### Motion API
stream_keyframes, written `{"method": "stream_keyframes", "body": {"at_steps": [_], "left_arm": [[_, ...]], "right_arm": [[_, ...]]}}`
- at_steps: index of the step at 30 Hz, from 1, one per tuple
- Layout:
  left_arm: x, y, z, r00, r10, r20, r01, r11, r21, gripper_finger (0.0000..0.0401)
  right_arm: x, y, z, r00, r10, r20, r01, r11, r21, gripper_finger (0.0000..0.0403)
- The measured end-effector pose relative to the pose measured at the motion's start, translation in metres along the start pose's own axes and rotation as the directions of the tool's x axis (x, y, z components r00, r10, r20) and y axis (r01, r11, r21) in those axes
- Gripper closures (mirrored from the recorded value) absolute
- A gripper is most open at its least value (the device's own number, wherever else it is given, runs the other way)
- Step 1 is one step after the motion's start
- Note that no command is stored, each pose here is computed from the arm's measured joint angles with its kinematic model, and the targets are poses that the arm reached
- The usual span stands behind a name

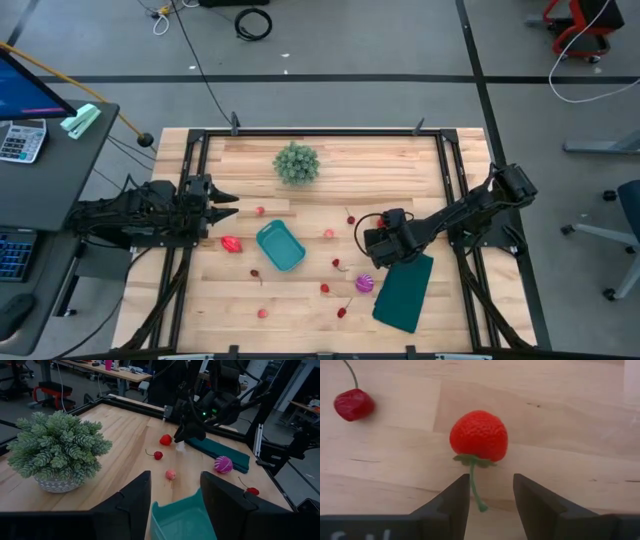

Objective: Pick and placing Produce into tupperware
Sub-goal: Put the red strawberry into the green bin

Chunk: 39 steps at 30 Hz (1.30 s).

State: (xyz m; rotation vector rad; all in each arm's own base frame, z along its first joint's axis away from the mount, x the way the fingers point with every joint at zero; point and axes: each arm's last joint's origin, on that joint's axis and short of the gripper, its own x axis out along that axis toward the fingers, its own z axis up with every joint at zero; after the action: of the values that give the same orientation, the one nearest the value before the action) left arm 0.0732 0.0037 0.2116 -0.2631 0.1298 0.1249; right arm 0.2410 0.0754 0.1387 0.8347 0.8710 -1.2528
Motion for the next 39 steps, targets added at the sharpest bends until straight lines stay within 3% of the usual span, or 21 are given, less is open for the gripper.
{"method": "stream_keyframes", "body": {"at_steps": [7, 17, 20, 25, 28, 31, 35, 39], "left_arm": [[0.0, 0.0, 0.0, 1.0, 0.0, 0.0, 0.0, 1.0, 0.0, 0.0223], [0.0, 0.0, 0.0, 1.0, 0.0, 0.0, 0.0, 1.0, 0.0, 0.0224], [0.0, 0.0, 0.0, 1.0, 0.0, 0.0, 0.0, 1.0, 0.0, 0.0224], [0.0, 0.0, 0.0, 1.0, 0.0, 0.0, 0.0, 1.0, 0.002, 0.0228], [0.0, 0.0, 0.0, 1.0, 0.0, 0.0, 0.0, 1.0, 0.003, 0.0228], [0.0, 0.0, 0.0, 1.0, 0.0, 0.001, 0.0, 1.0, 0.003, 0.0226], [0.0, 0.0, 0.0, 1.0, 0.0, 0.001, 0.0, 1.0, 0.003, 0.0225], [0.0, 0.0, 0.0, 1.0, 0.0, 0.002, 0.0, 1.0, 0.003, 0.0228]], "right_arm": [[0.0, 0.002, 0.0, 1.0, 0.023, 0.02, -0.023, 0.999, -0.029, 0.028], [0.0, 0.002, 0.001, 0.999, 0.029, 0.041, -0.027, 0.999, -0.039, 0.0383], [0.0, 0.003, 0.002, 0.996, 0.042, 0.077, -0.037, 0.998, -0.059, 0.0394], [-0.002, 0.017, 0.004, 0.957, 0.194, 0.215, -0.182, 0.981, -0.074, 0.0394], [-0.011, 0.038, 0.005, 0.881, 0.373, 0.291, -0.338, 0.926, -0.165, 0.0397], [-0.028, 0.06, 0.012, 0.767, 0.546, 0.335, -0.483, 0.837, -0.258, 0.0394], [-0.054, 0.083, 0.022, 0.568, 0.731, 0.379, -0.629, 0.682, -0.374, 0.0398], [-0.071, 0.096, 0.024, 0.398, 0.855, 0.333, -0.729, 0.515, -0.451, 0.0397]]}}
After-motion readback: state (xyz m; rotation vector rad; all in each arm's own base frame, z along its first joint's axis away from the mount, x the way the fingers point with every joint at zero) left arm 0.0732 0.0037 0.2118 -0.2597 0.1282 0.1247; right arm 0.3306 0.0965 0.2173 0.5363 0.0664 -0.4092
